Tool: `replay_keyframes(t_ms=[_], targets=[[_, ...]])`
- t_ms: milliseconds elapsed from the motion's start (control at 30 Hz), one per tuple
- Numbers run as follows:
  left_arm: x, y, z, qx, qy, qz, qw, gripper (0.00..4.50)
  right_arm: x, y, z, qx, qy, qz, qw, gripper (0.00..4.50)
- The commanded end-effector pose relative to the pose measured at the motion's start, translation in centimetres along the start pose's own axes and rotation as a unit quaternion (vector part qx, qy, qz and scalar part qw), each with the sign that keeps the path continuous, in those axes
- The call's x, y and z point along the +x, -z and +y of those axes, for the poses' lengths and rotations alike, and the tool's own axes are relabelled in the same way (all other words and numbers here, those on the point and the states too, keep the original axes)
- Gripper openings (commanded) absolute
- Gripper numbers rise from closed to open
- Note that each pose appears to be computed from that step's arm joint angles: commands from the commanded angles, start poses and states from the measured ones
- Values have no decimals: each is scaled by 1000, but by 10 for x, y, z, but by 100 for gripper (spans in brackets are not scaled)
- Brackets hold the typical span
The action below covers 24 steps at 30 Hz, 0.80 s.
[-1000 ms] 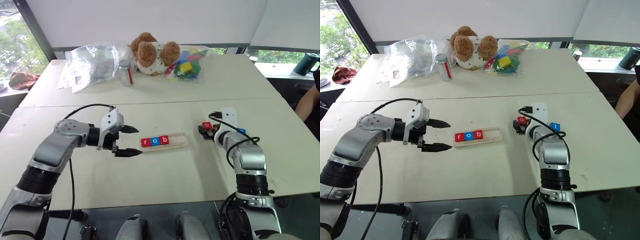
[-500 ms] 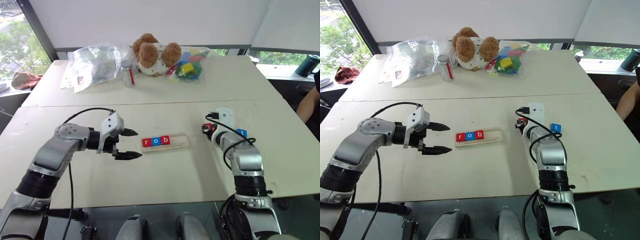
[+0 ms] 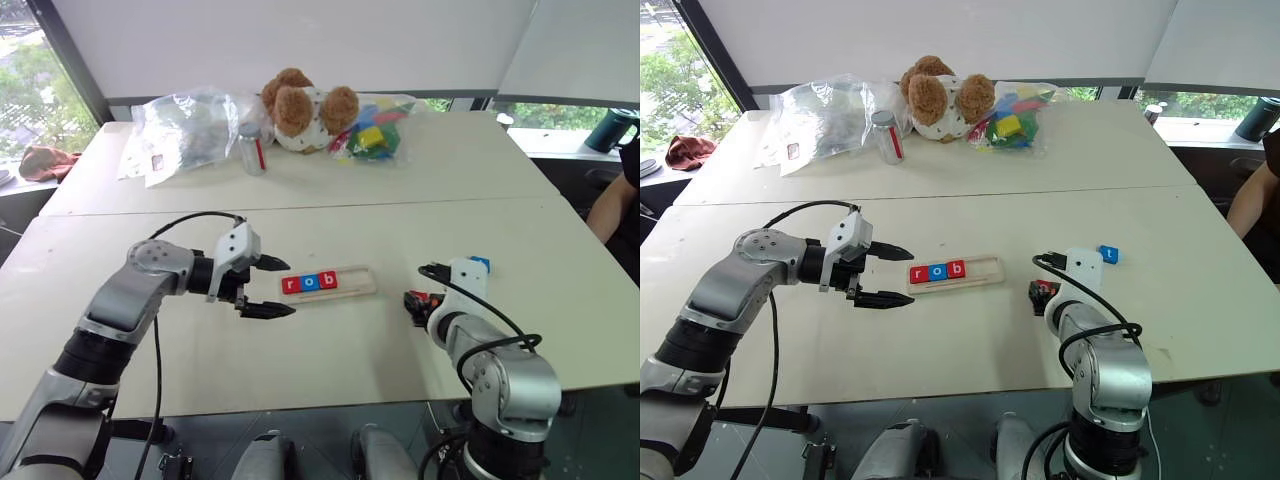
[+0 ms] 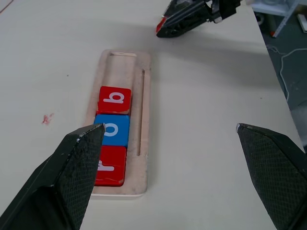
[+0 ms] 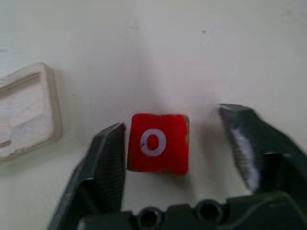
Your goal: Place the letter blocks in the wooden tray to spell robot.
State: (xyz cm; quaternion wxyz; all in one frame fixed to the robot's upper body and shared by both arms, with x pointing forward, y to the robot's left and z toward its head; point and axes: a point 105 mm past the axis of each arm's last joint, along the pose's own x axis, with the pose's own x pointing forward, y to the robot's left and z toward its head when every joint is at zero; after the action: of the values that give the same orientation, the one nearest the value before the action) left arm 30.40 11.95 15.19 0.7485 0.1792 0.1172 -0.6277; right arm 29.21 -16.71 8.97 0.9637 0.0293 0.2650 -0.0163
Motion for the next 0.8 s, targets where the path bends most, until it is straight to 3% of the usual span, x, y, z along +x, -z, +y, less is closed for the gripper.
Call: replay_keyframes(t_ms=[33,100,167,300,367,533,800], targets=[[-4,-4,1,16,-3,2,1000,450,-4,-9,-13,-9,3,-17,1000,438],[-8,-3,2,15,-9,5,1000,450,-9,-40,-14,-76,-40,-84,993,438],[-12,-1,3,13,-13,9,1000,450,-18,-60,-8,-179,-124,-124,968,438],[-15,1,3,12,-12,15,1000,450,-42,-46,-5,-292,-326,-93,894,438],[-15,2,3,13,-10,18,1000,450,-47,-34,-22,-337,-383,-54,858,438],[-16,1,3,17,-11,20,1000,450,-31,-31,-54,-401,-413,-16,817,438],[-19,4,0,10,-24,22,999,450,0,-31,-59,-435,-431,-17,791,438]])
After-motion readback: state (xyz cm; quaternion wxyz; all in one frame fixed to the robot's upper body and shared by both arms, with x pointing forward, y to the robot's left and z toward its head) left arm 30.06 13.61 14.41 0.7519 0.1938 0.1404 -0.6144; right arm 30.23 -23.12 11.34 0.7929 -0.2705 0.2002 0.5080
